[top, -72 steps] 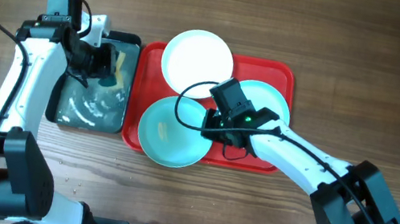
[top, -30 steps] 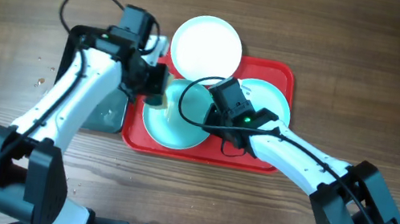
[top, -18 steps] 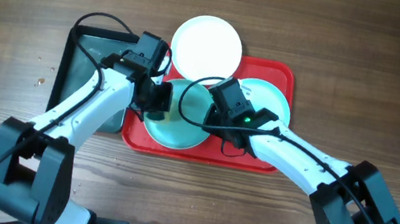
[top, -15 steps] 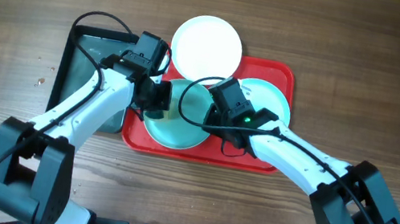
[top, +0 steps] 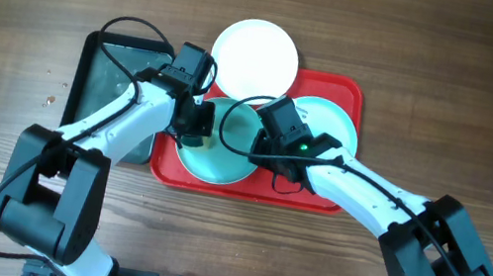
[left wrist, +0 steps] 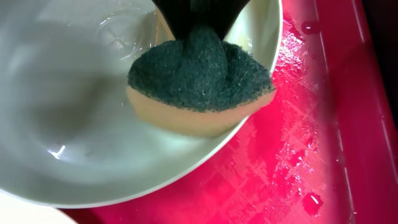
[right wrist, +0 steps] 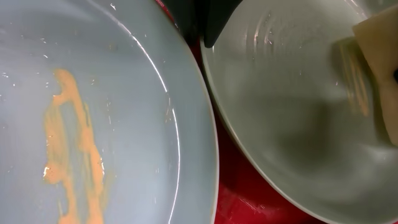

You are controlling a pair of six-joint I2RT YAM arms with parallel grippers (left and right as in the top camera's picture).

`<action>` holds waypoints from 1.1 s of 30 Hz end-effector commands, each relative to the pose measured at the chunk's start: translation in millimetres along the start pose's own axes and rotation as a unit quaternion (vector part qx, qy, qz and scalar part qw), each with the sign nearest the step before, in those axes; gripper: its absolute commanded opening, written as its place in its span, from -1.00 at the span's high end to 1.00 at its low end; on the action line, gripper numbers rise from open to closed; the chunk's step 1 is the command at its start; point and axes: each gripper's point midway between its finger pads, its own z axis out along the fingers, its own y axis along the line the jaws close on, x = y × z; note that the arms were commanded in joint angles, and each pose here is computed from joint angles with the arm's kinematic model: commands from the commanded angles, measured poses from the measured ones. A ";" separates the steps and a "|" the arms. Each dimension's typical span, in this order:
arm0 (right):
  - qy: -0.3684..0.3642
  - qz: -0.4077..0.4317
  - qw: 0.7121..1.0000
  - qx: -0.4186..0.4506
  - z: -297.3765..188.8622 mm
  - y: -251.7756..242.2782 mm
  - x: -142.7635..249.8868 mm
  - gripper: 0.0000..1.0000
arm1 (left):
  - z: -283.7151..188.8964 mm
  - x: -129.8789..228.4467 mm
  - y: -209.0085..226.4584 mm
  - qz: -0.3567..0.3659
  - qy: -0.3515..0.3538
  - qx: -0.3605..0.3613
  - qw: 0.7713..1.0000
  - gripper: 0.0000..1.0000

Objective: Clean dirty plates on tray and stack at the side
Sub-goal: 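Scrub the front blue plate with the sponge while right gripper holds it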

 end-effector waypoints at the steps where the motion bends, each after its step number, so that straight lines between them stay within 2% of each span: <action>1: 0.020 -0.014 1.000 0.001 7.9 -2.7 8.7 0.91 | 16.2 8.8 7.6 0.010 0.022 -0.021 0.999 0.92; 9: 0.025 -0.017 1.000 -0.004 7.8 -1.1 10.4 0.91 | 34.3 22.3 7.6 0.017 0.055 -0.027 0.998 0.92; 18: 0.032 -0.028 0.999 -0.016 7.6 3.3 12.5 0.91 | 48.5 43.5 -24.4 0.072 0.078 -0.022 0.994 0.92; 25: 0.032 -0.029 0.999 -0.017 7.6 3.7 12.2 0.91 | 47.0 58.9 -50.7 0.071 0.114 0.054 0.990 0.92; 33: 0.032 -0.028 0.999 -0.017 7.6 3.7 12.1 0.91 | 34.2 74.6 -88.2 0.059 0.156 0.168 0.971 0.92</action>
